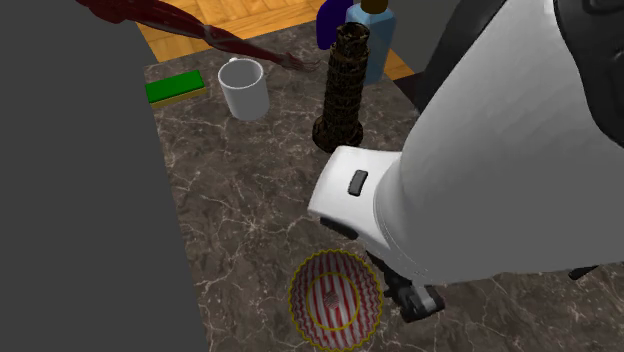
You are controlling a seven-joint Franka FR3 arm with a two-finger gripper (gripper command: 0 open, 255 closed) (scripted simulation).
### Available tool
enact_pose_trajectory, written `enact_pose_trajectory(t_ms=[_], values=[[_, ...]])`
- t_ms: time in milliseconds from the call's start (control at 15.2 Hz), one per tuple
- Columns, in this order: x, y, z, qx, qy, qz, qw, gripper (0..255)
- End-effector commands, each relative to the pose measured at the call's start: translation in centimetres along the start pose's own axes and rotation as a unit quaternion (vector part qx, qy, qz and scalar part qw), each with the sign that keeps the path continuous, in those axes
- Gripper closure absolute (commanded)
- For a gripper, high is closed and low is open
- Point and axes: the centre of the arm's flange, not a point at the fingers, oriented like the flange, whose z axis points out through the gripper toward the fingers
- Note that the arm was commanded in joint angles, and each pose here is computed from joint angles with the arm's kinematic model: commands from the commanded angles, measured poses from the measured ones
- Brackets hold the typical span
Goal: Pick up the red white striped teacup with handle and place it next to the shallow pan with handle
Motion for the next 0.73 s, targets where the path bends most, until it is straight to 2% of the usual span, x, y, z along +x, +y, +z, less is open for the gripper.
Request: enact_pose_trajectory(t_ms=[0, 462, 660], values=[[1.5, -1.8, 0.8, 0.001, 0.005, 0.0, 1.0, 0], [6.6, -8.2, 2.9, 0.005, 0.021, 0.0, 0.9998, 0], [6.6, -8.2, 4.4, 0.005, 0.021, 0.0, 0.9998, 0]])
